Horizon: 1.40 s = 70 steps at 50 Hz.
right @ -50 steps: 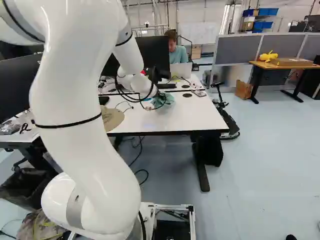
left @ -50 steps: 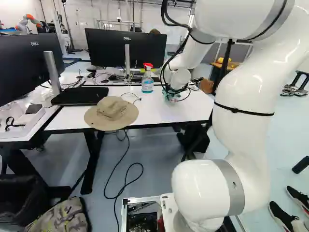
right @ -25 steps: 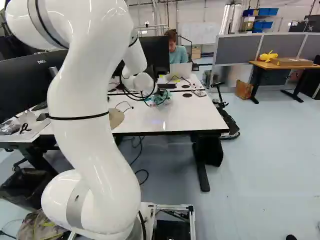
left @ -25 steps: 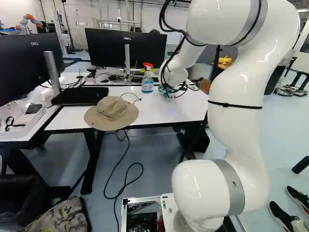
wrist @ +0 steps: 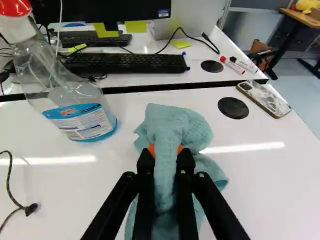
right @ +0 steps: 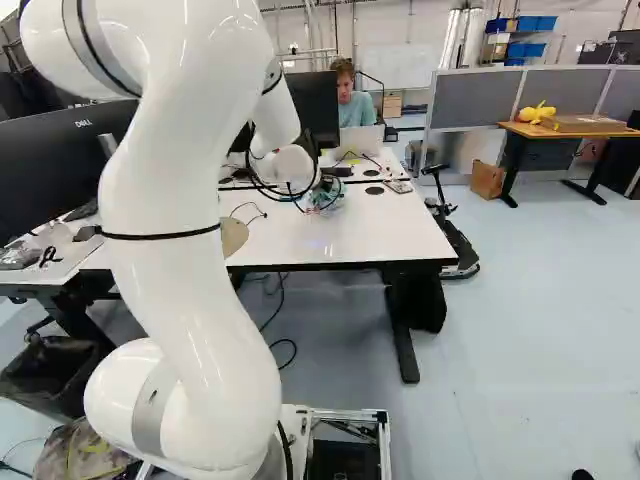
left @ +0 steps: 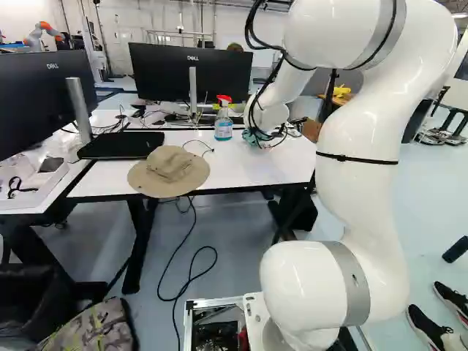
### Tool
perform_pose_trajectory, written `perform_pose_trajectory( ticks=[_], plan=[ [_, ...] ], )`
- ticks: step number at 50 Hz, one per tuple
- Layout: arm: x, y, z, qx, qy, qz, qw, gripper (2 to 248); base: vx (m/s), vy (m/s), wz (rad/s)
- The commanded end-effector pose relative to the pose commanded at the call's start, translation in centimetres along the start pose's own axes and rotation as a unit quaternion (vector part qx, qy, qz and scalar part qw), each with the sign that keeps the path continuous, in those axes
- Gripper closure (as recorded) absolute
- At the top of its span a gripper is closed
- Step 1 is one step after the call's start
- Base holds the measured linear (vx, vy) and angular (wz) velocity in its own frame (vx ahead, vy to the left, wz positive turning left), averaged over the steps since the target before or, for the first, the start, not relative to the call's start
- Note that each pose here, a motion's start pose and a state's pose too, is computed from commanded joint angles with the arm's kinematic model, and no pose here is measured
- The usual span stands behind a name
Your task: Clean the table with the green towel
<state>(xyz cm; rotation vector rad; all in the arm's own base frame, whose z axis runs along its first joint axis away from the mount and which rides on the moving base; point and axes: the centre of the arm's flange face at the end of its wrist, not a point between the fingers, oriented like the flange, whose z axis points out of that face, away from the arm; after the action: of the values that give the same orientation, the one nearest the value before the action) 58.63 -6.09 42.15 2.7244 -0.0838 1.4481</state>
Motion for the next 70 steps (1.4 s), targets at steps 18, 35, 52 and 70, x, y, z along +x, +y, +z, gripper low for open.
perform_pose_trajectory(
  ticks=[18,35,52,70],
  plan=[
    [-0.8,2.5,-1.3,-0.018,-0.004,0.012,0.9998,201,0.000,0.000,0.000],
    [-1.6,2.4,-0.5,-0.017,-0.013,0.013,0.9997,201,0.000,0.000,0.000],
    [-3.1,2.4,1.0,-0.017,-0.030,0.013,0.9993,201,0.000,0.000,0.000],
    [-4.1,2.4,2.0,-0.016,-0.042,0.013,0.9989,201,0.000,0.000,0.000]
  ],
)
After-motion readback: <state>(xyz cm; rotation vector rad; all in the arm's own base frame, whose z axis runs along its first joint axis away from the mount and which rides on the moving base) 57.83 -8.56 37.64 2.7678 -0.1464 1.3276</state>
